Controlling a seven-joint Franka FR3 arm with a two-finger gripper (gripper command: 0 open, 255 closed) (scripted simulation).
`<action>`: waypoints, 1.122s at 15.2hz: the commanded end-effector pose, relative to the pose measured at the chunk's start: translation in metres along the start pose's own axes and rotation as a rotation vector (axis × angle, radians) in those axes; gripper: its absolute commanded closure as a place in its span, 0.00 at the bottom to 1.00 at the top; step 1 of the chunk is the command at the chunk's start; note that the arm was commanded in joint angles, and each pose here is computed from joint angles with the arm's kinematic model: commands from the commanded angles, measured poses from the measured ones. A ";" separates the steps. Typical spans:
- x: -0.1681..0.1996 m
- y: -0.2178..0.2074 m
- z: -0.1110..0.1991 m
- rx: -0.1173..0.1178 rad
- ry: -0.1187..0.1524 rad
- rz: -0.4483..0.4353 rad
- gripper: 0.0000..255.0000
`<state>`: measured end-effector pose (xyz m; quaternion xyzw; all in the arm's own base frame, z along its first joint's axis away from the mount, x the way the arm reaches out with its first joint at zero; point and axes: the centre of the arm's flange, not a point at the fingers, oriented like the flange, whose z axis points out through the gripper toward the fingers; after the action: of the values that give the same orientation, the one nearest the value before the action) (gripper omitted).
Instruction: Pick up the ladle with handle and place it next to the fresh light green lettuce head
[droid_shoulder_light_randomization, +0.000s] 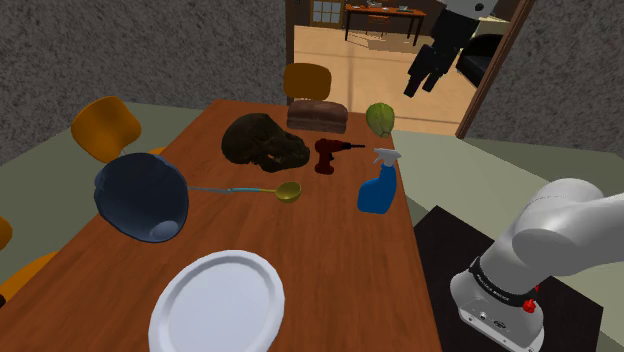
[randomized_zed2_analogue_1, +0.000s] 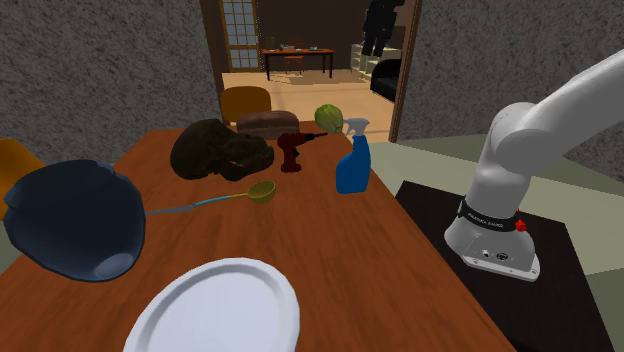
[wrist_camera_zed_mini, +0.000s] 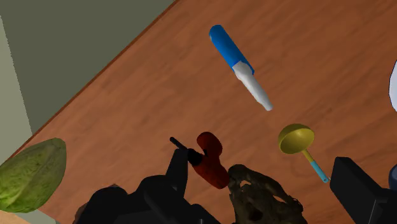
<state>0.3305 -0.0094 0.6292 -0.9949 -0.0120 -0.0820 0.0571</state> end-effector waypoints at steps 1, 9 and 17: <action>0.000 0.000 0.000 0.000 0.000 0.000 0.00; 0.076 -0.025 0.079 0.015 -0.067 -0.132 0.00; 0.142 -0.062 0.162 0.030 -0.134 -0.264 0.00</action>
<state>0.4860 0.0677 0.5112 -0.9882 -0.1390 -0.0257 0.0594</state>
